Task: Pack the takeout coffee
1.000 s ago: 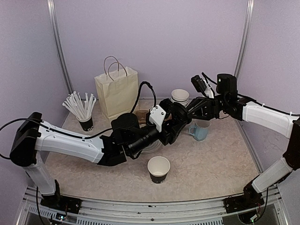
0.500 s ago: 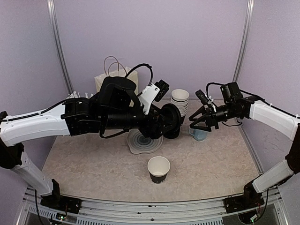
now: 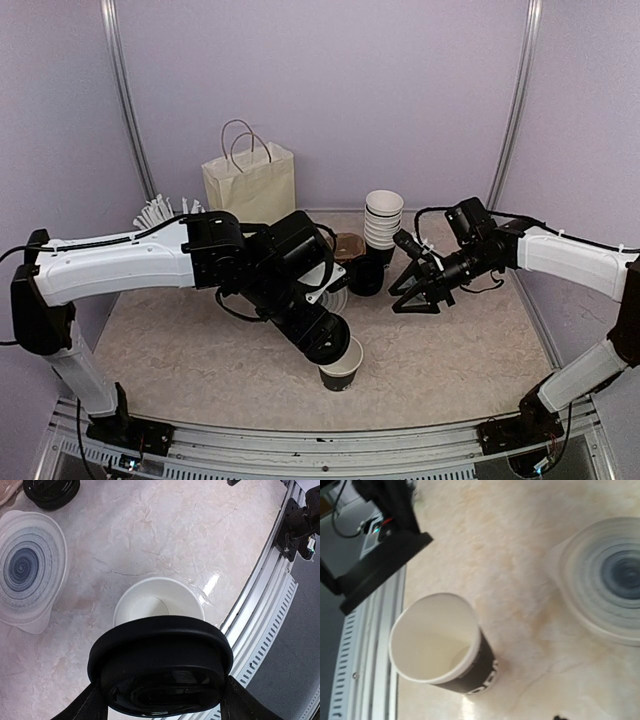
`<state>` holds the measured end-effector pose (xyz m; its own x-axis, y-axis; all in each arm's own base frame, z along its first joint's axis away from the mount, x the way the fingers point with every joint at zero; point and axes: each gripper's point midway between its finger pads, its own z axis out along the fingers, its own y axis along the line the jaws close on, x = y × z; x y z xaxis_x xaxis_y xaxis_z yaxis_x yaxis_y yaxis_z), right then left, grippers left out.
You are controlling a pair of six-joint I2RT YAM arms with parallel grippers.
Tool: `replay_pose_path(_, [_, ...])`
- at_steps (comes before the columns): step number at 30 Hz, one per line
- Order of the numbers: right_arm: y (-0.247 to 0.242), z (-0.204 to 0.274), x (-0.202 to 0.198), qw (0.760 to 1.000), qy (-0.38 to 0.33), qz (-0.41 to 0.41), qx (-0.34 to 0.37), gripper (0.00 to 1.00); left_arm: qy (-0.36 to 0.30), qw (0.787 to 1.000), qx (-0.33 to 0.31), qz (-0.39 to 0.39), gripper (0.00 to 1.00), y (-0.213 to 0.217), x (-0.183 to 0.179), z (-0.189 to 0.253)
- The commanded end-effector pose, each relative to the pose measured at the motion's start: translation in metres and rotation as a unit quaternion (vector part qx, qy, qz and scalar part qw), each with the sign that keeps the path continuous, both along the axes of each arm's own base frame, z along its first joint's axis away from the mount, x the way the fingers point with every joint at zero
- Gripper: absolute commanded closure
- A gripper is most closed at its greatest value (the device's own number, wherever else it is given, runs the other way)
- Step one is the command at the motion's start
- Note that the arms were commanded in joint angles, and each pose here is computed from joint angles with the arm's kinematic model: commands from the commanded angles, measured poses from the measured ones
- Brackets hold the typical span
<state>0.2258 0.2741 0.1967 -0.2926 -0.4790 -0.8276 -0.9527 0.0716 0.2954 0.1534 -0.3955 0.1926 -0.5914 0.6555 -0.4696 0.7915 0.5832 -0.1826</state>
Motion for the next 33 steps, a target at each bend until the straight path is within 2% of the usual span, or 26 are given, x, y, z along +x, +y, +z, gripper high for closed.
replay_pose_path(1, [0.007,-0.017,-0.011,0.999,0.025,0.021,-0.015,0.39,0.023,1.0,0.009,-0.002,0.35,-0.005,-0.004,-0.004])
replay_pose_path(17, [0.012,-0.027,-0.02,0.998,0.04,0.043,-0.019,0.4,0.027,0.999,0.029,-0.024,0.35,-0.028,0.006,-0.025])
replay_pose_path(23, [0.012,-0.03,-0.022,0.997,0.049,0.048,-0.019,0.4,0.032,0.999,0.028,-0.022,0.36,-0.031,0.005,-0.019])
replay_pose_path(26, [0.012,-0.031,-0.022,0.997,0.049,0.048,-0.019,0.4,0.036,0.999,0.024,-0.019,0.36,-0.029,0.001,-0.014])
replay_pose_path(33, [0.013,-0.032,-0.022,0.997,0.052,0.049,-0.019,0.4,0.041,0.997,0.061,-0.011,0.35,-0.014,0.0,-0.031])
